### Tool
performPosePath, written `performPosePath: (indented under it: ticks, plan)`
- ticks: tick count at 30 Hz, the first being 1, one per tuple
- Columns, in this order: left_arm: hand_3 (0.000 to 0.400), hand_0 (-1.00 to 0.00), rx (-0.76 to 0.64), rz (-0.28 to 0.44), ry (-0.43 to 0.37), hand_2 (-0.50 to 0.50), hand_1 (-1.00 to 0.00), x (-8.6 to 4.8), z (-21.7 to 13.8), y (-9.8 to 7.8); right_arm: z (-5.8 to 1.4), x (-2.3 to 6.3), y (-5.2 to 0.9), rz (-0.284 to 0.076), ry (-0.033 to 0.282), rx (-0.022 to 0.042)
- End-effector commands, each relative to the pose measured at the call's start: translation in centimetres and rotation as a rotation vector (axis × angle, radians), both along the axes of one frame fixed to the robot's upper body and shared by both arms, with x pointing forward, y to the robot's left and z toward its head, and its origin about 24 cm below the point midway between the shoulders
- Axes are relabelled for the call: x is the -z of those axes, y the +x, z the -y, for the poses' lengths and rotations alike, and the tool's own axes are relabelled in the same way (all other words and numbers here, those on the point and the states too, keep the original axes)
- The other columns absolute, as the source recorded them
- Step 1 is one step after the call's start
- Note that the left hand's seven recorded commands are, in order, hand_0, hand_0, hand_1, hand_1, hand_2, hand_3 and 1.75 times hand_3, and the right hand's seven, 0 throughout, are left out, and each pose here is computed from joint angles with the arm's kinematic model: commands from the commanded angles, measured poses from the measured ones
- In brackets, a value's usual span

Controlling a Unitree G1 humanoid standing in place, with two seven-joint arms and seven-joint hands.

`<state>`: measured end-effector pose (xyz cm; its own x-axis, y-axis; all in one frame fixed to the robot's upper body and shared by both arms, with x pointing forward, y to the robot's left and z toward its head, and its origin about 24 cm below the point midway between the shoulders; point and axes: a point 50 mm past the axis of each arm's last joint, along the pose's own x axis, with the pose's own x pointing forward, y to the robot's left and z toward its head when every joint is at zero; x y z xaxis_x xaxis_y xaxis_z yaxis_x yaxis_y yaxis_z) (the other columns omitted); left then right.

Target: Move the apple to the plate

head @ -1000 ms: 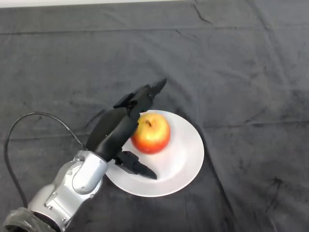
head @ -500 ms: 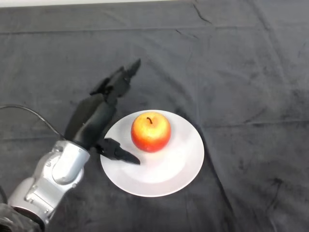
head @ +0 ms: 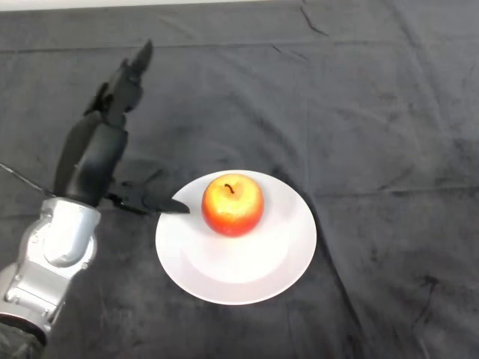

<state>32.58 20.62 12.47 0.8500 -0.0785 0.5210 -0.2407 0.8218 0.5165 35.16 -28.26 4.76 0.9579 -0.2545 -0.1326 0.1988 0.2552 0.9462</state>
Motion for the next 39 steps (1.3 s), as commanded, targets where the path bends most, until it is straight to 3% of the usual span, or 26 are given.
performPosePath:
  ticks: [1, 13, 39]
  plan:
    - [0.0, 0.0, -0.06, 0.058, 0.006, 0.0, 0.0, -1.6, -2.2, -0.4, 0.99, -1.59, 0.33, 0.055, -0.013, 0.035]
    - [0.0, 0.0, -0.198, 0.158, -0.051, 0.0, 0.0, -4.2, -6.5, -1.7, 0.99, -1.59, 0.33, 0.055, -0.013, 0.035]
    - [0.0, 0.0, -0.429, 0.293, -0.131, 0.0, 0.0, -6.3, -11.9, -3.8, 1.0, -1.6, 0.33, 0.055, -0.012, 0.0351]
